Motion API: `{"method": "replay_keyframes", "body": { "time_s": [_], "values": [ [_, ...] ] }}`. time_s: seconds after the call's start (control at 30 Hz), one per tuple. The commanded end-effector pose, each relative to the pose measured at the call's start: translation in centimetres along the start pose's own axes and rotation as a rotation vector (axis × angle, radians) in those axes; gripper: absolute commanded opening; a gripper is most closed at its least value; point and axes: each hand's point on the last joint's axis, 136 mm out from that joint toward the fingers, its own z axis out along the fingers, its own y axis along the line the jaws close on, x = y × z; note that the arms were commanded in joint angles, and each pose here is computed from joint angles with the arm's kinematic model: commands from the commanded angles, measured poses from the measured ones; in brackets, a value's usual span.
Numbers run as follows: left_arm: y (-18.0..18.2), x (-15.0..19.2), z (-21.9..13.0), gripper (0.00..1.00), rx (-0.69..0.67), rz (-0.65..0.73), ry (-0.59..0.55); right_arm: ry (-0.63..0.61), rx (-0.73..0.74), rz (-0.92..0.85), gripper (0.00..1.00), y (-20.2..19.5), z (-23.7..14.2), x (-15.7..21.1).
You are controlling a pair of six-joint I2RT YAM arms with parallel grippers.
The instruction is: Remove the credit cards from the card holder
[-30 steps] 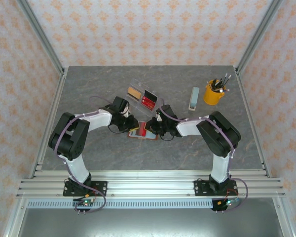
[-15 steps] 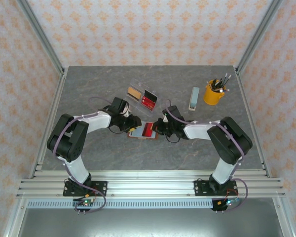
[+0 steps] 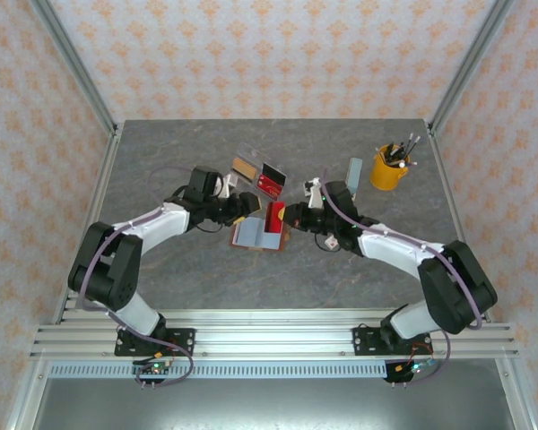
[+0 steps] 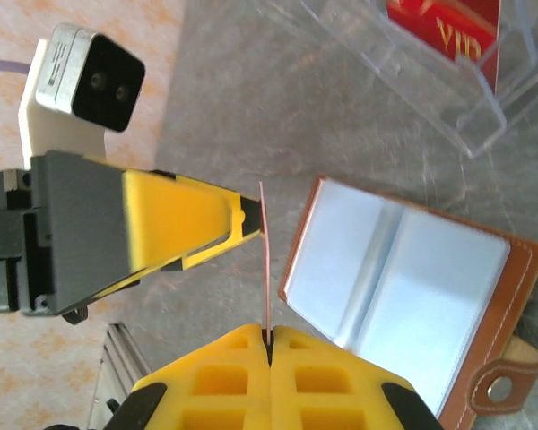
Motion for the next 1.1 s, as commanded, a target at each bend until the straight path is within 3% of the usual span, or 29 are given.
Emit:
{"method": "replay_keyframes", "body": {
  "time_s": [0.0,0.2,0.3,0.53,0.7,0.8,0.9,1.07],
  "values": [
    [-5.2,-0.9,-1.5,0.69,0.194,0.078,-0.015,-0.017,-0.144,-0.059,0.0,3.1,-1.3,-2.1],
    [-8.1,-1.2,-2.0,0.7,0.297,0.084,0.006,-0.016,-0.261,-0.051,0.0,5.8,-2.2,-3.8],
    [-8.9,-1.2,-1.7,0.66,0.321,0.084,0.024,-0.011,-0.302,-0.053,0.0,6.9,-2.3,-4.2],
    [-11.0,-1.1,-2.9,0.32,0.372,0.11,0.016,0.001,-0.34,-0.015,0.0,7.5,-1.9,-4.7],
    [-11.8,-0.9,-4.2,0.13,0.383,0.124,-0.02,-0.001,-0.367,0.026,0.01,7.8,-1.9,-4.9],
    [-12.5,-1.2,-4.8,0.0,0.404,0.104,-0.051,-0.013,-0.405,0.061,0.11,8.4,-2.1,-5.2],
    [-13.1,-1.7,-5.0,0.0,0.409,0.08,-0.093,-0.011,-0.429,0.111,0.26,8.9,-1.9,-4.7],
    [-13.1,-2.8,-5.4,0.0,0.388,0.032,-0.186,-0.017,-0.515,0.214,0.29,10.2,-1.2,-3.8]
  ]
}}
